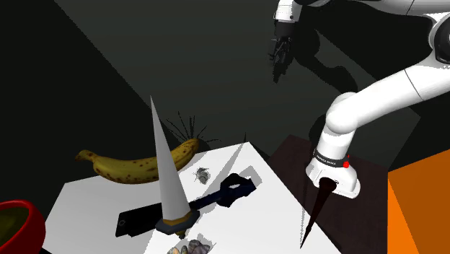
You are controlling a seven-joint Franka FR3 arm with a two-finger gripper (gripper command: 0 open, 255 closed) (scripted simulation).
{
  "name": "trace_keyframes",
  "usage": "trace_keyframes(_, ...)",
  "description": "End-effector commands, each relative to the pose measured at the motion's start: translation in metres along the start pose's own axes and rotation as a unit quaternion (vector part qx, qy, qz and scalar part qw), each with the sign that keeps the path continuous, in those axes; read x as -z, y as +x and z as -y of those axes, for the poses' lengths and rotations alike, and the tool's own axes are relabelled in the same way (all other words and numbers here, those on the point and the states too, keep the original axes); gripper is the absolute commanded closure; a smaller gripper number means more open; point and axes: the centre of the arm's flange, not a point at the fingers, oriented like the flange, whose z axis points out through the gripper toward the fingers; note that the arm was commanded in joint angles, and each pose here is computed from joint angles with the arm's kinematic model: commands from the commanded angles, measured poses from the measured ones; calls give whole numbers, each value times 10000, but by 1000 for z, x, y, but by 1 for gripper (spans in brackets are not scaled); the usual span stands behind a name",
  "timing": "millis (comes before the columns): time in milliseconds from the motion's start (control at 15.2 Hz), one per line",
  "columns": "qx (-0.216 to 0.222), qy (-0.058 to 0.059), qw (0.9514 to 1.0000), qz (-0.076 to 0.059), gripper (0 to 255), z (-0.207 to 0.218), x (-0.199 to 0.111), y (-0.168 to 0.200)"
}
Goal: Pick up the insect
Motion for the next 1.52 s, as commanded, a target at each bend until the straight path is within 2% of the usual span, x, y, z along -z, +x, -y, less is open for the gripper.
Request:
trace_keyframes(0, 0, 0, 10000, 0, 0, 0, 0, 0)
trace_keyframes(1452, -233, 109, 9993, 276, 0, 195, -211, 31)
